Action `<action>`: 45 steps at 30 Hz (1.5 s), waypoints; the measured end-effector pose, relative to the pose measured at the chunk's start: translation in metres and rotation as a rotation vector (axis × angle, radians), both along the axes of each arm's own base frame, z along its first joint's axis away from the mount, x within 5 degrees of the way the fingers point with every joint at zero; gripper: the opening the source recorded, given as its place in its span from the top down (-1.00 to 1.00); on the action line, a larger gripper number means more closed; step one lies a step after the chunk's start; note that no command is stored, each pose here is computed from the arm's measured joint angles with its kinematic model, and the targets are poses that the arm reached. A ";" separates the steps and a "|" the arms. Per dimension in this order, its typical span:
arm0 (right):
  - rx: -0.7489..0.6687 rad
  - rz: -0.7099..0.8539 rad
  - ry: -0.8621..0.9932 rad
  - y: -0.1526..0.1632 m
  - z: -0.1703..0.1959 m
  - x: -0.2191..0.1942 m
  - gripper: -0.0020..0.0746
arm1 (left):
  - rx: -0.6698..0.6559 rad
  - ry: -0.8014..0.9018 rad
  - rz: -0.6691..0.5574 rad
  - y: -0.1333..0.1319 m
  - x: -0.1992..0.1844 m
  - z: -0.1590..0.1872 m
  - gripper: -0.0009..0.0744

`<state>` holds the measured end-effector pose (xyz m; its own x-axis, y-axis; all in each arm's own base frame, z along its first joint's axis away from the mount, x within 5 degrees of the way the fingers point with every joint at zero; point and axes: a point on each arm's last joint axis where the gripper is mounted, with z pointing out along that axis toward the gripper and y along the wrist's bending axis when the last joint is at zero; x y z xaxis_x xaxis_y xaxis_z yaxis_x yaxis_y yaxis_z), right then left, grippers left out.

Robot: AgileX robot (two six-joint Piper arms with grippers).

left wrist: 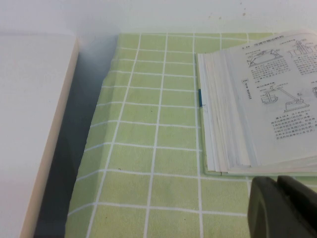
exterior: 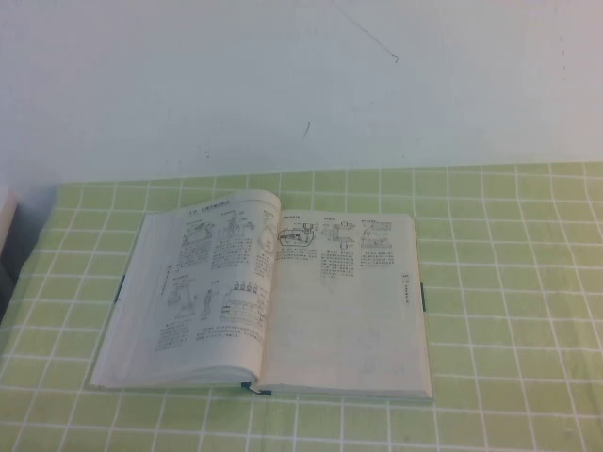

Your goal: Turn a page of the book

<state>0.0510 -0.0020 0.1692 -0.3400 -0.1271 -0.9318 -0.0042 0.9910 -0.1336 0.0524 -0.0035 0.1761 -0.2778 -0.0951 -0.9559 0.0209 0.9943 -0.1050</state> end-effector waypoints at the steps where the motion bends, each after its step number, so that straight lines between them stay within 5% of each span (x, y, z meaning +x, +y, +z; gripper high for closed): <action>1: 0.000 0.000 0.000 0.000 0.000 0.000 0.96 | 0.000 0.000 0.000 0.000 0.000 0.000 0.99; 45: 0.001 0.000 0.000 0.000 0.000 0.000 0.96 | 0.032 -0.001 0.003 0.001 0.000 0.000 0.99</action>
<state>0.0510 -0.0019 0.1692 -0.3399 -0.1258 -0.9320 -0.0043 0.9912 -0.1323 0.0525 -0.0025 0.1760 -0.2768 -0.0650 -0.9587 0.0183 0.9972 -0.0729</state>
